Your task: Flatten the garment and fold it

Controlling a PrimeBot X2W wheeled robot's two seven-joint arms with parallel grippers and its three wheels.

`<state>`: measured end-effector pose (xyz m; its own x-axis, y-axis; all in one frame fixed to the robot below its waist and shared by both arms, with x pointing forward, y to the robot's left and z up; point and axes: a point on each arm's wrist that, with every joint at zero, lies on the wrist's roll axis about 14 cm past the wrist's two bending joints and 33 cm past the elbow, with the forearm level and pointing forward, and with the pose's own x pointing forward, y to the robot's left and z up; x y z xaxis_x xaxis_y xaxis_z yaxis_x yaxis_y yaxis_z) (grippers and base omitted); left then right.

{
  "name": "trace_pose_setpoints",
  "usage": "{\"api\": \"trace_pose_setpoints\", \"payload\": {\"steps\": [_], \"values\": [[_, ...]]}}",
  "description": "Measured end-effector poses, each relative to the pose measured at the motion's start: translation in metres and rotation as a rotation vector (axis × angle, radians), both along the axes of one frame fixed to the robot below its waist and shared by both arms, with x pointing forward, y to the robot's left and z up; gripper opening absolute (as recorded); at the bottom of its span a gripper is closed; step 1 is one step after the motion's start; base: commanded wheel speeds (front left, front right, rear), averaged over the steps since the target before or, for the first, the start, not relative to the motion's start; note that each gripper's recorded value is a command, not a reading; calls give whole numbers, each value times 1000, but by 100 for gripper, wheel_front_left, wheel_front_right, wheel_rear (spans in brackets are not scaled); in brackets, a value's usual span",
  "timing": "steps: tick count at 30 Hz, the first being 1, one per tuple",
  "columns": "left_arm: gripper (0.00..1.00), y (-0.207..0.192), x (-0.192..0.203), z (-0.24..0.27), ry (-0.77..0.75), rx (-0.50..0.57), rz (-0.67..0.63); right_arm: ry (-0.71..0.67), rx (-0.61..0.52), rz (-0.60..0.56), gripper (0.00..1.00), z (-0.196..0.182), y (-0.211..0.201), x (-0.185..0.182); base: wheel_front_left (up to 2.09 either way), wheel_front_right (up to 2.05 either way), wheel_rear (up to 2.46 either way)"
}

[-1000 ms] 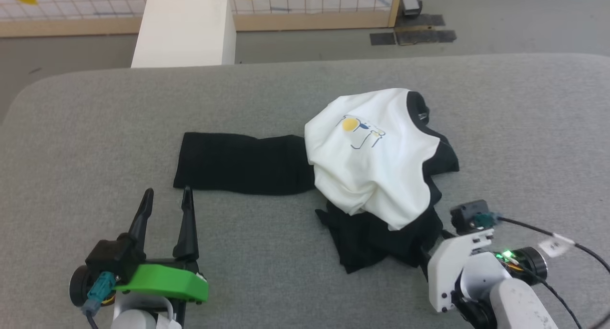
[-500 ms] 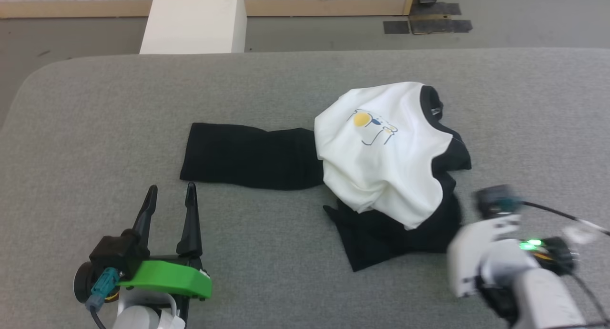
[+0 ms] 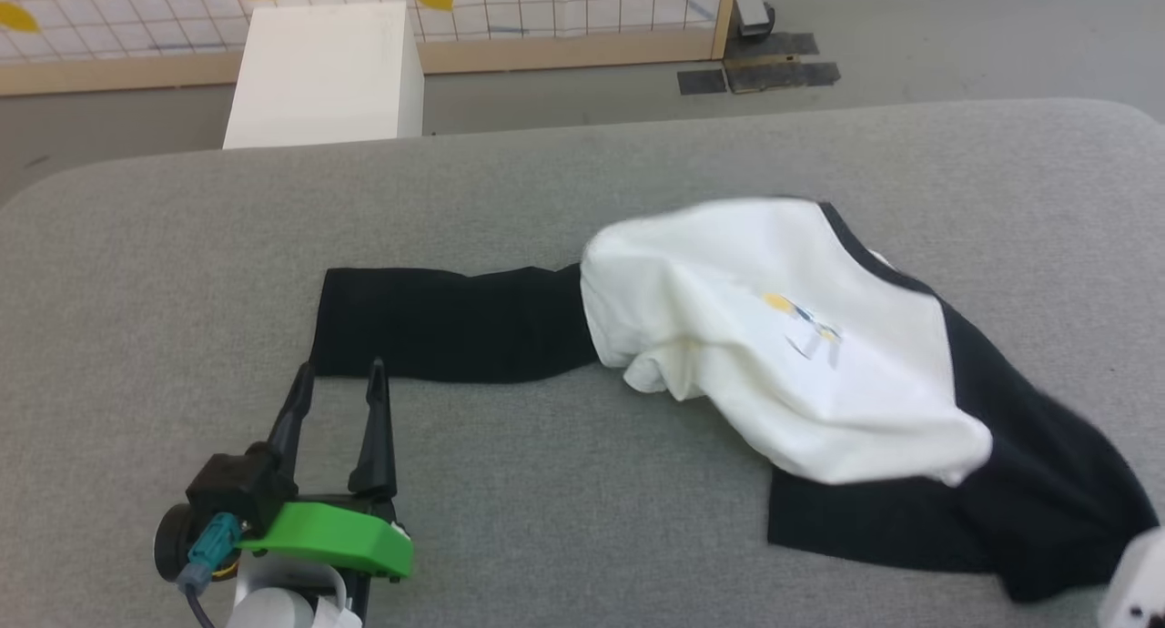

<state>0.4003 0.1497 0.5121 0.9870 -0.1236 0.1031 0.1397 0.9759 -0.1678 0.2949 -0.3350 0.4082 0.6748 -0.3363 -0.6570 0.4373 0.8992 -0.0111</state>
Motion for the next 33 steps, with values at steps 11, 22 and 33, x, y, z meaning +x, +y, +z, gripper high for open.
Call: {"api": "trace_pose_setpoints", "payload": {"steps": [11, 22, 33], "values": [[100, -18, -2, -6, 23, -1, -55, -204, -105, -24, 100, 31, -15, 3, 0, 0, 0], [100, -84, 57, -16, 120, 51, -231, -456, -110, 208, 100, 59, 59, 47, 0, 0, 0], [100, -159, 122, -44, 452, 88, -414, -466, -67, 269, 100, 55, 82, 71, 0, 0, 0]]}}
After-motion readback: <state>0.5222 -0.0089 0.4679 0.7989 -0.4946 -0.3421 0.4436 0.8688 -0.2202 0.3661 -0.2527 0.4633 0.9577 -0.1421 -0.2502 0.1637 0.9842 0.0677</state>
